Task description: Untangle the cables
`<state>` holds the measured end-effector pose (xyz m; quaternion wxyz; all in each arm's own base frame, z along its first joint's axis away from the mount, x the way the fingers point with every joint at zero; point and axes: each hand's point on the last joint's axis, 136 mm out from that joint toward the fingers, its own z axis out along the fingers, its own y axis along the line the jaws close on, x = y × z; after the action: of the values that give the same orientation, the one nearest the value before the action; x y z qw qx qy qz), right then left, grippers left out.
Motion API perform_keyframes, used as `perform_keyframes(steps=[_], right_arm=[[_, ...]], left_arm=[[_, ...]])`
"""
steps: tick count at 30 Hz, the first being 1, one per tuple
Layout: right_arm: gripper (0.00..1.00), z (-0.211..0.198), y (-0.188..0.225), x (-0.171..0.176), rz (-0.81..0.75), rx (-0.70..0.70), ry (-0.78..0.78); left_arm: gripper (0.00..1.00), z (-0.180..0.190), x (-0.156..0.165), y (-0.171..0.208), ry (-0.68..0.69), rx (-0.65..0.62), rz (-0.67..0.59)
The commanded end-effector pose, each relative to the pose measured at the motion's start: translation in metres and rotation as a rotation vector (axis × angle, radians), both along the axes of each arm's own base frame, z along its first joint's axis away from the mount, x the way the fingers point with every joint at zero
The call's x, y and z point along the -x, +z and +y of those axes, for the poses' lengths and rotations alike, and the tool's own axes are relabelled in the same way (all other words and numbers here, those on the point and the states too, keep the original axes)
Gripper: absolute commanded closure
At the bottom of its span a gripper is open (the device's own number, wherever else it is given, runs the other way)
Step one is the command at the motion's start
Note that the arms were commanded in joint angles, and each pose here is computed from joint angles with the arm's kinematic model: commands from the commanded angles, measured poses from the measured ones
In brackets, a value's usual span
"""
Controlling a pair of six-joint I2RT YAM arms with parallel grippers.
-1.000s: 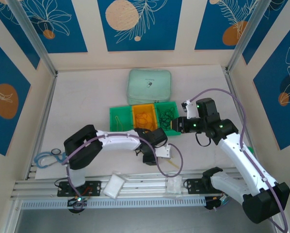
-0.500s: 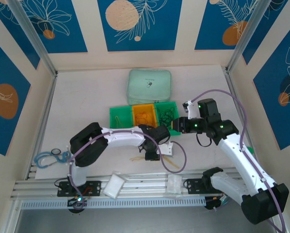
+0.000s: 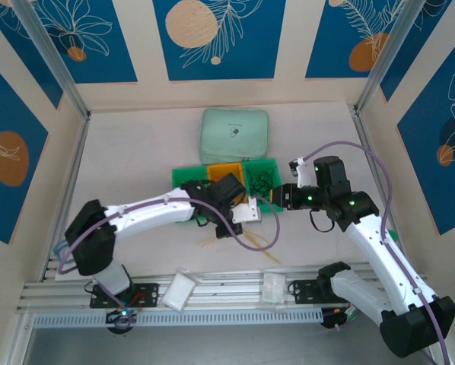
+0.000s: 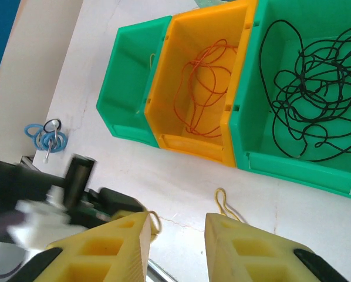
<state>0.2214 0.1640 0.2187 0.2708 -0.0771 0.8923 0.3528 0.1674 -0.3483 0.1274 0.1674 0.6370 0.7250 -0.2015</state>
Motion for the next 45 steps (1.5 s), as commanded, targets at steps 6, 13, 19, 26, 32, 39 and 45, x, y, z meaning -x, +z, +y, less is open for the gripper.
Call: perform_keyframes(steps=[6, 13, 19, 26, 32, 39, 45], right_arm=[[0.70, 0.007, 0.002, 0.008, 0.014, -0.030, 0.031], [0.69, 0.015, -0.001, 0.008, 0.027, -0.040, 0.045], [0.69, 0.026, -0.003, 0.007, 0.036, -0.025, 0.078], [0.69, 0.036, -0.007, 0.006, 0.042, -0.009, 0.103], [0.69, 0.039, -0.010, 0.005, 0.051, 0.001, 0.110], [0.70, 0.041, -0.015, 0.004, 0.064, 0.013, 0.115], [0.69, 0.042, -0.022, 0.002, 0.080, 0.028, 0.121]], left_arm=[[1.00, 0.024, -0.006, 0.048, 0.170, 0.137, 0.064], [1.00, 0.062, -0.056, 0.082, 0.511, 0.236, -0.008], [1.00, 0.092, -0.095, 0.100, 0.720, 0.338, -0.088], [1.00, 0.120, -0.135, 0.088, 0.901, 0.343, -0.124], [1.00, 0.134, -0.162, 0.072, 1.008, 0.383, -0.146], [1.00, 0.139, -0.188, 0.045, 1.077, 0.382, -0.168], [1.00, 0.141, -0.207, 0.020, 1.133, 0.392, -0.177]])
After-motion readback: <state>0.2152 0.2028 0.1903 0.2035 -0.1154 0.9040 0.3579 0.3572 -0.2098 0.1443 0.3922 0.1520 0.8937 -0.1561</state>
